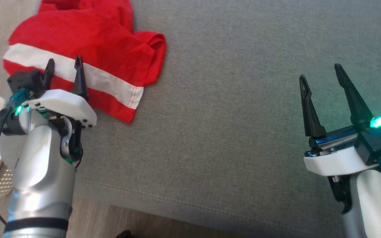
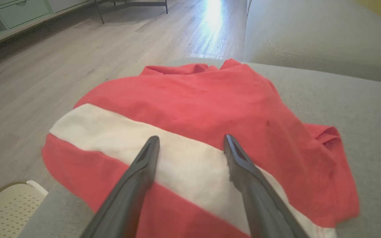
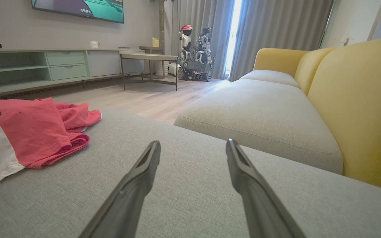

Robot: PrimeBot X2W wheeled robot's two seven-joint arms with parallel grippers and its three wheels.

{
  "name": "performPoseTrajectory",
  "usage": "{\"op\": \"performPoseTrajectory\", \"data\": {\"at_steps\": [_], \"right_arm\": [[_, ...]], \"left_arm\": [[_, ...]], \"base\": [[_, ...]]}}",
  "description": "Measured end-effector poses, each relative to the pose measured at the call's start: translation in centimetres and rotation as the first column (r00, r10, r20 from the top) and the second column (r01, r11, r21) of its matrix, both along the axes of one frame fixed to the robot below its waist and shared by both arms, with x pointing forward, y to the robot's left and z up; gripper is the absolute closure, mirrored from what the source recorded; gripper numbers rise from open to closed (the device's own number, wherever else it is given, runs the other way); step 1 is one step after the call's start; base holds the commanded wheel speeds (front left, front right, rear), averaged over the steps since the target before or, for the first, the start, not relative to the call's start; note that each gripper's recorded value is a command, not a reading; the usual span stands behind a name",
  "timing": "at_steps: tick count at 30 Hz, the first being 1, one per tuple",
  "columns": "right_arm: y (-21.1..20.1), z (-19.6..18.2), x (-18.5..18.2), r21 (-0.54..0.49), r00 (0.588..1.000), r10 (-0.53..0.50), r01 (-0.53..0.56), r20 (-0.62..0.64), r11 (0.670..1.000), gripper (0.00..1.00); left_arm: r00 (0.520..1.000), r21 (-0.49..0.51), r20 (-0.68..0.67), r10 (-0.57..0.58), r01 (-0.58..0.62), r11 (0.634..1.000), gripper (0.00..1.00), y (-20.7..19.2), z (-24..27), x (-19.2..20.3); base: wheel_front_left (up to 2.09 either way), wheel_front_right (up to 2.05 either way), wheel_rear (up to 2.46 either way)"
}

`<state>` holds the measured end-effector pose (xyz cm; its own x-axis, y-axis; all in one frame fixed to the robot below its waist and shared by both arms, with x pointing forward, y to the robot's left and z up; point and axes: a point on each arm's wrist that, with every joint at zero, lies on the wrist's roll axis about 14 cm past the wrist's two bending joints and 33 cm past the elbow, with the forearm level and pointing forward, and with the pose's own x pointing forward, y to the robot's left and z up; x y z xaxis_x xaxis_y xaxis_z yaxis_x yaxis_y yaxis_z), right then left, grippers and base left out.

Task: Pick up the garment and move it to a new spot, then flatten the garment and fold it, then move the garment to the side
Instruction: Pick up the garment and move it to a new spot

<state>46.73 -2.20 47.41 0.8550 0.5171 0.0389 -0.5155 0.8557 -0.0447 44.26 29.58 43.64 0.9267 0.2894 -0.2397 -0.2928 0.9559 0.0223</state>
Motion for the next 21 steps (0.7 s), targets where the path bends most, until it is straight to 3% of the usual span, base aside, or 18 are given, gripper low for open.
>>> {"op": "performPoseTrajectory", "data": {"at_steps": [6,7,8,13,21], "right_arm": [[-1.4,-0.8,0.4,-0.011,0.999,-0.036,0.036,-0.016,0.999,0.00],[-1.7,-0.7,0.5,-0.013,0.999,-0.045,0.045,-0.010,0.999,0.00],[-1.8,-0.5,0.6,-0.012,0.999,-0.048,0.048,-0.004,0.999,0.00],[-1.7,0.1,0.7,-0.010,0.999,-0.049,0.049,0.009,0.999,0.00],[-1.3,1.6,-0.2,-0.004,0.998,-0.038,0.038,0.041,0.999,0.00]], "left_arm": [[0.994,0.028,-0.113,-0.007,0.010,1.000,0.02,0.2,-3.1,0.7],[0.992,0.028,-0.124,-0.005,0.009,1.000,0.72,0.1,-3.4,0.9],[0.992,0.028,-0.125,-0.007,0.010,1.000,1.00,0.1,-3.4,0.9],[0.992,0.033,-0.125,-0.002,0.006,0.999,1.00,0.2,-3.5,0.6],[1.000,0.059,0.026,0.016,-0.018,0.998,1.00,0.7,0.5,0.9]], "base": [[0.00,0.00,0.00],[0.00,0.00,0.00],[0.00,0.00,0.00],[0.00,0.00,0.00],[0.00,0.00,0.00]]}}
